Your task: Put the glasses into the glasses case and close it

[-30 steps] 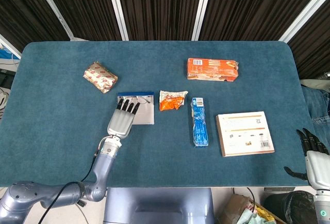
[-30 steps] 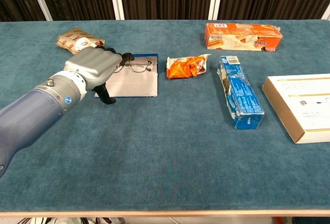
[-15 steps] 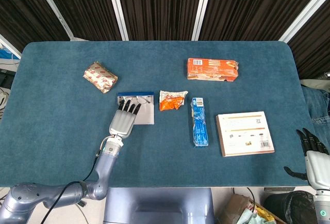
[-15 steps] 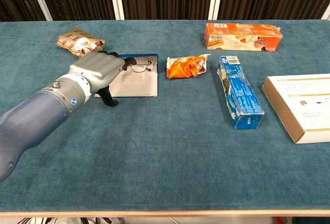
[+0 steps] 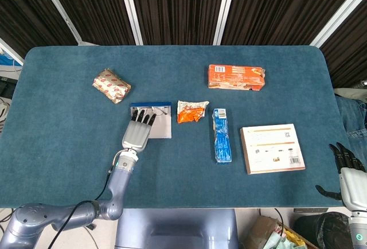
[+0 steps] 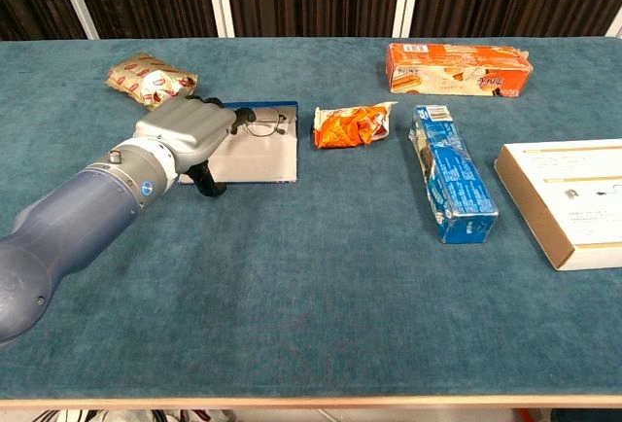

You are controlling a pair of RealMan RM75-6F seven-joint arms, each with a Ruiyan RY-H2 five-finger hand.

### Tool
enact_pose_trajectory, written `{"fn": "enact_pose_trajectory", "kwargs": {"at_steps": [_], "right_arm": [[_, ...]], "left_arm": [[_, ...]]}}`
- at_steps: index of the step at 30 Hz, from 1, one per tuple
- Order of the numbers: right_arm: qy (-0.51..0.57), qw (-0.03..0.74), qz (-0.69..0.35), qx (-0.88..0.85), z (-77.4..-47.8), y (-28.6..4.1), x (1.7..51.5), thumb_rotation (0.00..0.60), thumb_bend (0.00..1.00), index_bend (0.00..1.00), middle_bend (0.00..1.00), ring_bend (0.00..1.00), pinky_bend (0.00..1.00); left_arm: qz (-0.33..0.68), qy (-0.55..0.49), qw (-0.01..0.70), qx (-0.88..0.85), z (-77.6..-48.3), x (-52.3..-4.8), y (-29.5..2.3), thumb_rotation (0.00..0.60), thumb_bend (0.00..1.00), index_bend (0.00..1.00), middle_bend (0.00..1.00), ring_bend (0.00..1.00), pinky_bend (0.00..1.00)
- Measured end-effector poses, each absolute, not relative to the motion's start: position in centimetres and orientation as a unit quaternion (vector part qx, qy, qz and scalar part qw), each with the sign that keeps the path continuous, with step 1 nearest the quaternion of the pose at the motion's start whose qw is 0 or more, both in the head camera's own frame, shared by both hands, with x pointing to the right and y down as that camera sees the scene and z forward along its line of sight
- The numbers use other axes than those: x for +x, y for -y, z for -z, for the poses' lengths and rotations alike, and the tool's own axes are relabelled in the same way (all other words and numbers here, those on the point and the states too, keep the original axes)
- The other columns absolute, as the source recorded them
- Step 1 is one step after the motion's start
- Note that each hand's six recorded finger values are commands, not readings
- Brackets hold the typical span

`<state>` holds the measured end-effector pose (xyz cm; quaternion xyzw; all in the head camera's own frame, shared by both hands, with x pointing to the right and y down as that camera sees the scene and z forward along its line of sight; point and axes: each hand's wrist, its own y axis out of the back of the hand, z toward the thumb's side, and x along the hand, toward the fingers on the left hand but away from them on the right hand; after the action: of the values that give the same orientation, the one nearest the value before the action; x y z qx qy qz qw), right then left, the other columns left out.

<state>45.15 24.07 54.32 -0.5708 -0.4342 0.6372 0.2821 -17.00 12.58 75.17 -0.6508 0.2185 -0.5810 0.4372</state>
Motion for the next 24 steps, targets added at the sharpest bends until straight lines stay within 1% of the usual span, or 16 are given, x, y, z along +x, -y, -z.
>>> {"fn": "enact_pose_trajectory", "kwargs": {"at_steps": [14, 19, 24], "right_arm": [[0.435, 0.282, -0.636, -0.571, -54.31, -24.07, 45.13, 0.6, 0.2, 0.0, 0.0, 0.08, 0.16], [0.435, 0.281, -0.636, -0.572, -54.32, -24.09, 45.14, 0.6, 0.2, 0.0, 0.0, 0.08, 0.16], [0.435, 0.28, -0.636, -0.572, -54.34, -24.11, 45.16, 0.6, 0.2, 0.0, 0.0, 0.08, 0.16]], "left_arm": [[0.585, -0.221, 0.436, -0.647, -75.56, -16.86, -12.26, 0.6, 0.19, 0.11, 0.21, 0.04, 0.09], [0.586, -0.222, 0.436, -0.646, -75.64, -16.89, -12.25, 0.6, 0.28, 0.12, 0.21, 0.04, 0.09], [0.585, -0.223, 0.437, -0.646, -75.7, -16.85, -12.17, 0.6, 0.33, 0.12, 0.21, 0.04, 0.09]]}}
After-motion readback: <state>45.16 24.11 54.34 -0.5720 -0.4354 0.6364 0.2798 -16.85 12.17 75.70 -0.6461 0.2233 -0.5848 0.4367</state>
